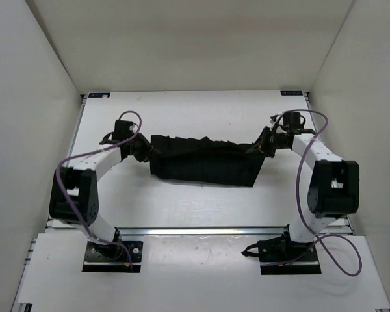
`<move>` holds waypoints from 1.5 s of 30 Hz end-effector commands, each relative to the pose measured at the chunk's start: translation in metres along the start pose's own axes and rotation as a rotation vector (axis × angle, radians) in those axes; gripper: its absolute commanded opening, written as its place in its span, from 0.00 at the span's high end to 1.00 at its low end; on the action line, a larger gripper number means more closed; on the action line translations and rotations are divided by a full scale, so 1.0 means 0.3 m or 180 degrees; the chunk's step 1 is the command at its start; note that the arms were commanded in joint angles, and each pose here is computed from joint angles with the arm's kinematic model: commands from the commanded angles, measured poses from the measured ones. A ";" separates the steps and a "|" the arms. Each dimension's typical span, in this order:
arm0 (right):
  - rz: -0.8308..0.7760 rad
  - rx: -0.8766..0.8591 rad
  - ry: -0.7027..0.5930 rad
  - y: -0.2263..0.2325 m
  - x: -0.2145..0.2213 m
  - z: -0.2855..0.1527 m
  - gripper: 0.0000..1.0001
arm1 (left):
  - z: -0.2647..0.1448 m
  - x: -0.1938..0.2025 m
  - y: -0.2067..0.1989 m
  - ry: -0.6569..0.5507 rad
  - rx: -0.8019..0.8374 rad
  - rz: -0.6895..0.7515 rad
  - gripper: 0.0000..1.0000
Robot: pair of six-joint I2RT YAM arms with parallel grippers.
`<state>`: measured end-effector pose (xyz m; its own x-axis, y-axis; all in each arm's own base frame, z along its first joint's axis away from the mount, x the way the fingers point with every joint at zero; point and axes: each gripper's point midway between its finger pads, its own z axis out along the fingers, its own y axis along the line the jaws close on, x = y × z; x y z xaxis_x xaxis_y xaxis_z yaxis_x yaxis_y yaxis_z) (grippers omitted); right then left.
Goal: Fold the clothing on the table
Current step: Fold the skirt
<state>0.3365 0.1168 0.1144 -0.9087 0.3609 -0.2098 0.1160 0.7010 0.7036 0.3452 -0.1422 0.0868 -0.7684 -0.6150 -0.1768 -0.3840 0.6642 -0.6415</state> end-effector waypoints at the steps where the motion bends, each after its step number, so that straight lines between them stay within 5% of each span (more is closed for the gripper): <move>1: -0.0326 -0.0181 -0.0618 0.048 -0.243 0.009 0.99 | 0.050 -0.163 -0.102 -0.0248 0.0333 -0.0012 0.64; 4: -0.0386 -0.0181 -0.0937 0.044 -0.349 0.012 0.70 | 0.082 -0.227 -0.172 -0.0217 0.0637 -0.0090 0.46; 9: -0.0137 0.0317 -0.1282 -0.034 -0.361 -0.062 0.43 | 0.025 -0.312 -0.319 -0.0244 0.1463 -0.0141 0.32; 13: 0.0059 0.0603 -0.1282 -0.109 -0.206 -0.098 0.29 | 0.000 -0.233 -0.188 -0.0190 0.1039 0.0058 0.31; 17: 0.0350 0.0533 -0.1203 -0.150 -0.022 -0.058 0.27 | -0.001 -0.096 0.033 -0.0208 0.0296 0.0172 0.31; 24: 0.0899 0.0542 -0.1263 -0.219 0.138 0.046 0.29 | 0.056 0.059 0.173 -0.0335 -0.0220 0.0154 0.37; 31: 0.1181 0.0533 -0.1414 -0.255 0.076 0.093 0.41 | 0.153 0.053 0.150 -0.0443 -0.0387 0.0256 0.48; 34: 0.1145 0.0531 -0.1417 -0.276 0.050 0.103 0.68 | 0.206 0.066 0.122 -0.0407 -0.0274 0.0336 0.76; 35: 0.1167 0.0558 -0.1378 -0.295 0.044 0.102 0.87 | 0.213 0.065 0.103 -0.0417 -0.0192 0.0324 0.95; 36: 0.1074 0.0572 -0.1396 -0.294 0.028 0.091 0.98 | 0.217 0.085 0.088 -0.0363 -0.0143 0.0360 1.00; 40: 0.0724 0.0848 -0.1480 -0.354 -0.043 0.005 1.00 | 0.204 0.146 0.059 -0.0318 -0.0051 0.0406 1.00; 45: -0.0163 0.0944 -0.1456 -0.223 -0.151 -0.093 1.00 | 0.205 0.189 0.026 -0.0275 0.0062 0.0350 1.00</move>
<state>0.3407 0.0396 0.0540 -0.6207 0.6884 -0.3752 0.4292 0.6988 0.5722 0.3294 -0.1935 0.0164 -0.7744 -0.5589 -0.2966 -0.2974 0.7353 -0.6090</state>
